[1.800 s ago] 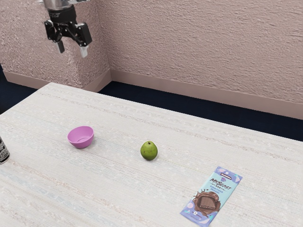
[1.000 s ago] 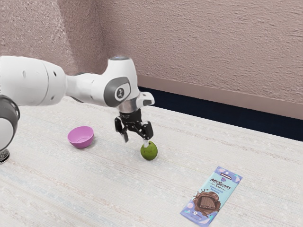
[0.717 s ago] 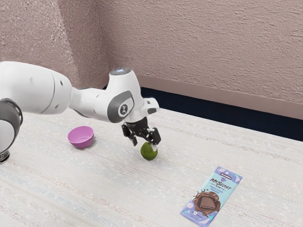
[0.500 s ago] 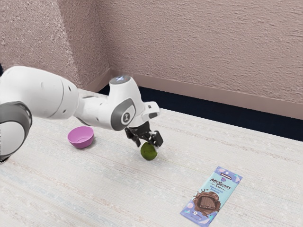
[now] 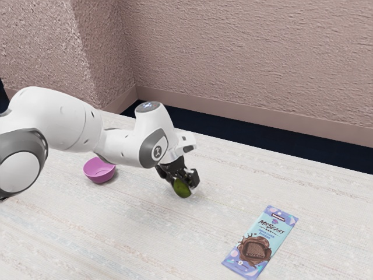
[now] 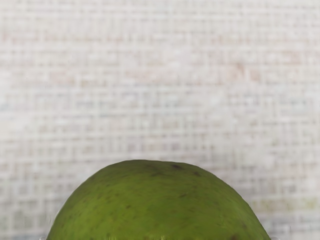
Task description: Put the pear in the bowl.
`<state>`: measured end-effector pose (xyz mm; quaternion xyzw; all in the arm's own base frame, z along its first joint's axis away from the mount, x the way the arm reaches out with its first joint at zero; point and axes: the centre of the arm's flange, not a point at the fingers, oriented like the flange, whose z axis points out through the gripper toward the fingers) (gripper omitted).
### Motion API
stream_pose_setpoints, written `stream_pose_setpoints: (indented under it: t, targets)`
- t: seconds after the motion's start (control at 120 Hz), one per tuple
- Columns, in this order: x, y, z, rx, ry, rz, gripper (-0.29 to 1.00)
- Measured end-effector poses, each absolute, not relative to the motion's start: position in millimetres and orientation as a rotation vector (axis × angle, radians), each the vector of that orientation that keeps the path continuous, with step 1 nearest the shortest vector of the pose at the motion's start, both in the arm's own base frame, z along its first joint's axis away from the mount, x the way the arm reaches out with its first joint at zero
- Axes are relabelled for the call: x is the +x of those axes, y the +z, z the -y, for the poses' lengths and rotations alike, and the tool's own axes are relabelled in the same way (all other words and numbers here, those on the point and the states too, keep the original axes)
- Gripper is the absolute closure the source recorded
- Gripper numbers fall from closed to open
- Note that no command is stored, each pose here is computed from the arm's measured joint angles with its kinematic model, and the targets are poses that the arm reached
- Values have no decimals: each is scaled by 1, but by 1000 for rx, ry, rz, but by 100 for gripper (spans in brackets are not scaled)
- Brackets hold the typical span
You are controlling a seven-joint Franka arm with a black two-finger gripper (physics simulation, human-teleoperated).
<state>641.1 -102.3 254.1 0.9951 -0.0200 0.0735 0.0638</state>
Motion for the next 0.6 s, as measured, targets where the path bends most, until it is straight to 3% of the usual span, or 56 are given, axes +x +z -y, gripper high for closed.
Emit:
stream_pose_setpoints:
  t: [0.258, 0.467, 0.6]
  targets:
    - [646, 289, 85, 3012, 286, 46, 40]
    - [606, 340, -39, 3071, 241, -229, 55]
    - [590, 345, -104, 3116, 182, -381, 60]
